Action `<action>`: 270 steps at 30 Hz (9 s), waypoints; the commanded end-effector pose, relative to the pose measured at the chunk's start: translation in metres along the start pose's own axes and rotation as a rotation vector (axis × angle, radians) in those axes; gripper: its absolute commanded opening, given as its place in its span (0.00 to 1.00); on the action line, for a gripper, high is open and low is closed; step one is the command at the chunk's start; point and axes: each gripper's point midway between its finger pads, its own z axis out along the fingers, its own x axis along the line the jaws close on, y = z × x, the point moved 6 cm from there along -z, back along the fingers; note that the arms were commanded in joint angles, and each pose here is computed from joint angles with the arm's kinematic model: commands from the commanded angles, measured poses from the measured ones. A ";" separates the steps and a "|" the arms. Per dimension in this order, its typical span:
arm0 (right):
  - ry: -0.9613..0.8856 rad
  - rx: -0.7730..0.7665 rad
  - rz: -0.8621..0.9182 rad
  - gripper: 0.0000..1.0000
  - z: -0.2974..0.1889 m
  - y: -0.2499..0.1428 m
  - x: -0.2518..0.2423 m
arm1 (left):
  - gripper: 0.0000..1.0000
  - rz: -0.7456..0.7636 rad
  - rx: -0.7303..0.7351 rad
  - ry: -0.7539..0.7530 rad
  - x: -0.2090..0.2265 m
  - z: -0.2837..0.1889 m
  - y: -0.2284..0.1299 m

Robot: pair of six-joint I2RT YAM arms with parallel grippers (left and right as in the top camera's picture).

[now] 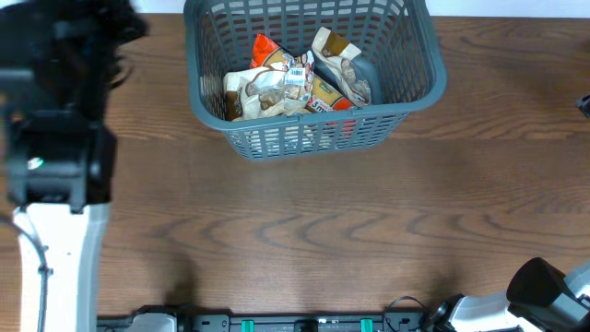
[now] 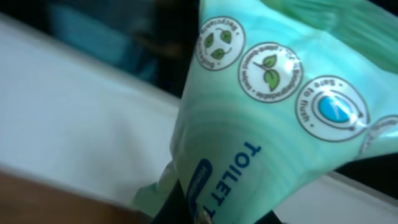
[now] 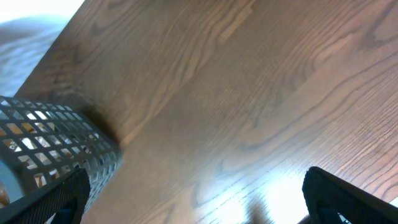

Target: Pack container

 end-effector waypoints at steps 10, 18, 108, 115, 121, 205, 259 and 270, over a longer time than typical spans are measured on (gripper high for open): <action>0.028 -0.007 -0.007 0.99 -0.004 0.000 0.001 | 0.06 0.076 0.396 -0.232 -0.059 0.102 -0.177; 0.027 -0.008 -0.022 0.99 -0.004 0.000 0.001 | 0.06 0.148 0.604 -0.155 -0.035 0.110 -0.239; 0.217 -0.268 -0.374 0.99 -0.115 -0.215 -0.026 | 0.99 0.388 0.437 0.356 0.036 -0.314 -0.039; 0.278 -0.274 -0.372 0.99 -0.115 -0.237 -0.033 | 0.99 0.390 0.458 0.362 0.037 -0.316 -0.042; 0.297 -0.288 -0.375 0.99 -0.119 -0.242 -0.034 | 0.99 0.390 0.458 0.362 0.037 -0.316 -0.042; 0.586 -0.827 -0.605 0.99 0.119 -0.250 0.009 | 0.99 0.390 0.458 0.362 0.037 -0.316 -0.042; 0.411 -0.860 -0.696 0.99 0.154 -0.251 -0.001 | 0.99 0.372 0.376 0.326 0.030 -0.311 -0.033; 0.411 -0.860 -0.696 0.99 0.154 -0.251 -0.001 | 0.99 0.349 -0.225 0.178 0.026 -0.265 -0.024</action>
